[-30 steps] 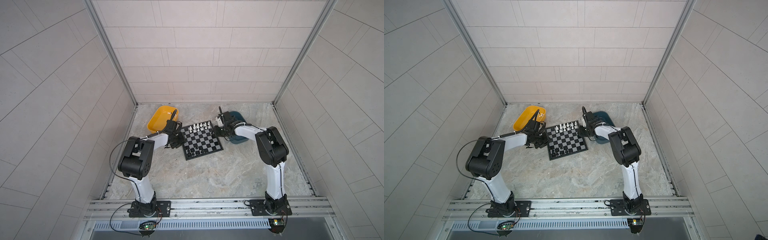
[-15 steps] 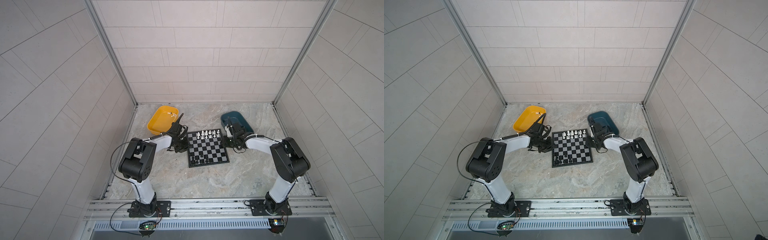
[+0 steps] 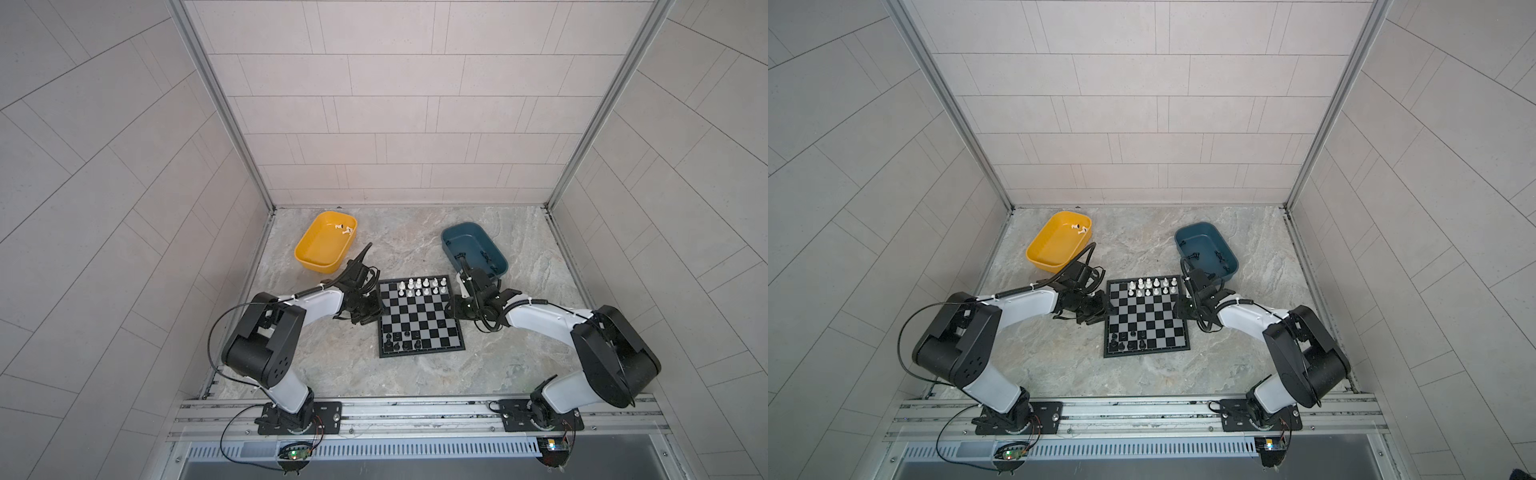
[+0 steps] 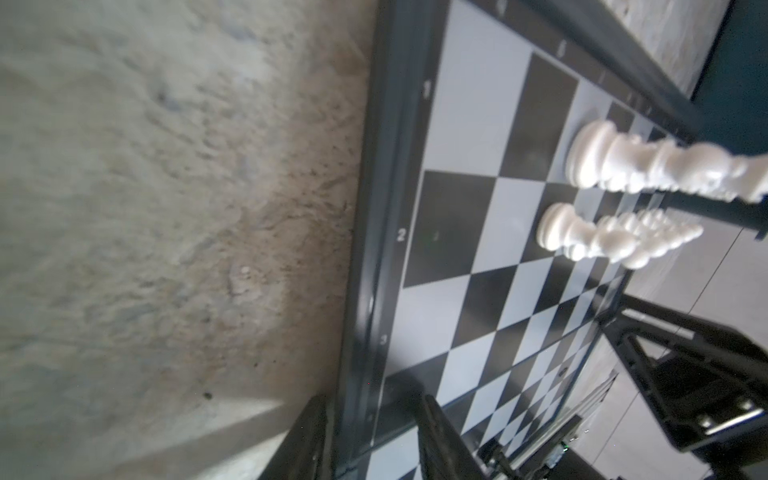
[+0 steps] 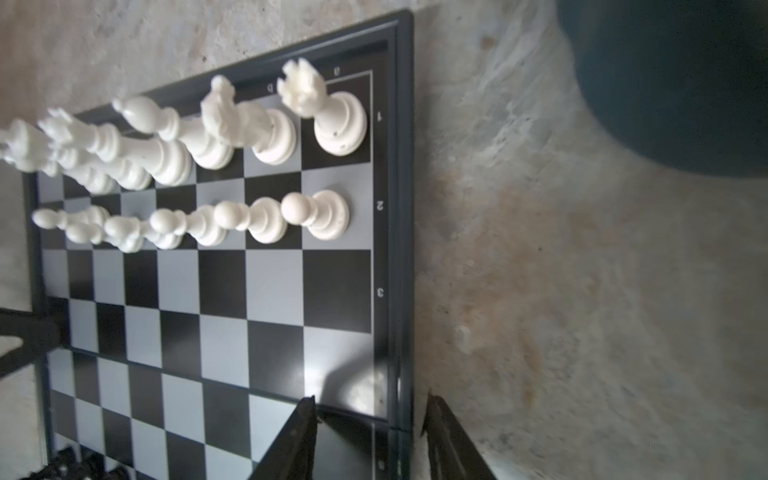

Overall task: Set up the chess pieces on the board
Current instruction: 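Move the right gripper over the teal tub while the left gripper parks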

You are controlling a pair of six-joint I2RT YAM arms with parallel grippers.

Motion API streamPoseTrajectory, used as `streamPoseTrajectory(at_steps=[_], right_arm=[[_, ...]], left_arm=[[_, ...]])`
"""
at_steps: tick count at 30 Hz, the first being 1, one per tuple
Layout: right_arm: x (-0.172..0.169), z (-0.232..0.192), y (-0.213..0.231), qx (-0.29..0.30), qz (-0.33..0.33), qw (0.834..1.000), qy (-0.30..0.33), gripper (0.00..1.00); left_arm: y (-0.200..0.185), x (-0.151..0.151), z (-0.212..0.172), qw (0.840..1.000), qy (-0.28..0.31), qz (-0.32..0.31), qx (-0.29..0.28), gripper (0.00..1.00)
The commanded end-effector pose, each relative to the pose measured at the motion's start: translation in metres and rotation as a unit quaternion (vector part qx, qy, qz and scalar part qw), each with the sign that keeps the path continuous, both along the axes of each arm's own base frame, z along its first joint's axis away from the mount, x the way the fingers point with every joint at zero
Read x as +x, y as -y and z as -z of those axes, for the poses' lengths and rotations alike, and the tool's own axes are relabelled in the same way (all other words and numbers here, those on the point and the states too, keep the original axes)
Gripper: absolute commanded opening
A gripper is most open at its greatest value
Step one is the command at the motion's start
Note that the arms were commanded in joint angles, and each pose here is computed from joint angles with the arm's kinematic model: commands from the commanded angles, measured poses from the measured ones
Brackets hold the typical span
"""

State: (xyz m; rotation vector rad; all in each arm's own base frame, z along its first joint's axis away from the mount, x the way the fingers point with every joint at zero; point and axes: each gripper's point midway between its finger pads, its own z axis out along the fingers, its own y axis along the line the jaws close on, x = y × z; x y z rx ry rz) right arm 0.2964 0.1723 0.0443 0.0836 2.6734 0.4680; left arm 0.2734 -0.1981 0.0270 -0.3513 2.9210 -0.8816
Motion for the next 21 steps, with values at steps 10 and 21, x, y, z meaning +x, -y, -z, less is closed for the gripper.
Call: streamPoseTrajectory(at_steps=[10,21], right_arm=[[0.076,-0.112,0.087,-0.149,0.106,0.975,0.125,0.75],[0.147,-0.048,0.133,-0.221,0.130,0.966,-0.021,0.62]], left_arm=[[-0.063,0.035,-0.121,0.978,0.166,-0.005,0.125,1.00],[-0.032,0.040,-0.169,0.969,0.243,0.031,0.032,0.99]])
